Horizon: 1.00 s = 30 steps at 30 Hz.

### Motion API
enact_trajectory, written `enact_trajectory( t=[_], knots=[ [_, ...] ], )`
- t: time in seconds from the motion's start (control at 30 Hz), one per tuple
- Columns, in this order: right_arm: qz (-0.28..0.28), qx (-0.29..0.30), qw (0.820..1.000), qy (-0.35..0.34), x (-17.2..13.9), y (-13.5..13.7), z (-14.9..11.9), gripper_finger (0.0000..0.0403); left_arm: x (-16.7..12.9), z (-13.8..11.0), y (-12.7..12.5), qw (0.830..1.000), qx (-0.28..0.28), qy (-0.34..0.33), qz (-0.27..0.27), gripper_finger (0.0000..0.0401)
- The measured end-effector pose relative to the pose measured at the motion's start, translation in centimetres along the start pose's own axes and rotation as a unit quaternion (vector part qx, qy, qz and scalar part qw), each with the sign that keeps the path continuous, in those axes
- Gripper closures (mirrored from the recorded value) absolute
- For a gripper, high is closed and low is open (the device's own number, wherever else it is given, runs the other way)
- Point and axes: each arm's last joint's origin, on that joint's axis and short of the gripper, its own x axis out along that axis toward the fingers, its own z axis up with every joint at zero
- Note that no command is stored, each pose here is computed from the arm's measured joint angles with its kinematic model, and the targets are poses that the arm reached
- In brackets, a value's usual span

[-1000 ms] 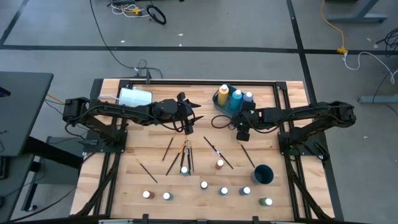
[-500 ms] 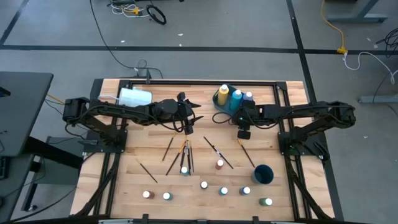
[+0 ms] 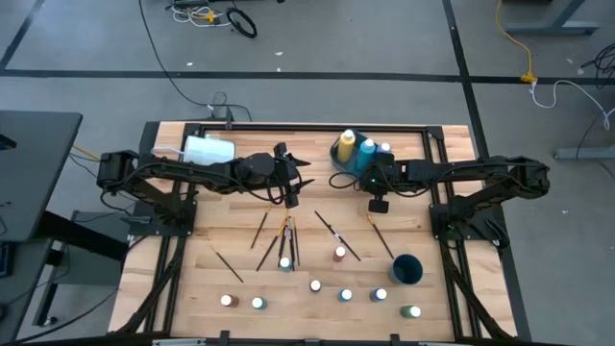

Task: Pick & Place Paint Supplies
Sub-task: Adjust the bin on the table

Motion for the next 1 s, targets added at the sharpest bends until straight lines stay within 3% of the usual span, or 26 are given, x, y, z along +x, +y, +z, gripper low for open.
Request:
enact_trajectory(
  t=[0.4, 0.6, 1.0],
  knots=[
    [0.043, -0.001, 0.999, -0.015, -0.3, 0.7, 0.2, 0.0395, 0.0, 0.0, 0.0, 1.000, 0.016, 0.000, 0.000, 0.0166],
    [0.099, 0.003, 0.994, -0.045, -1.8, 1.5, 1.3, 0.0394, 0.0, 0.1, 0.0, 1.000, 0.015, -0.003, 0.001, 0.0166],
    [0.143, -0.001, 0.988, -0.055, -2.9, 5.2, 1.8, 0.0395, 0.0, 0.1, 0.0, 1.000, 0.009, -0.003, 0.001, 0.0166]
  ],
)
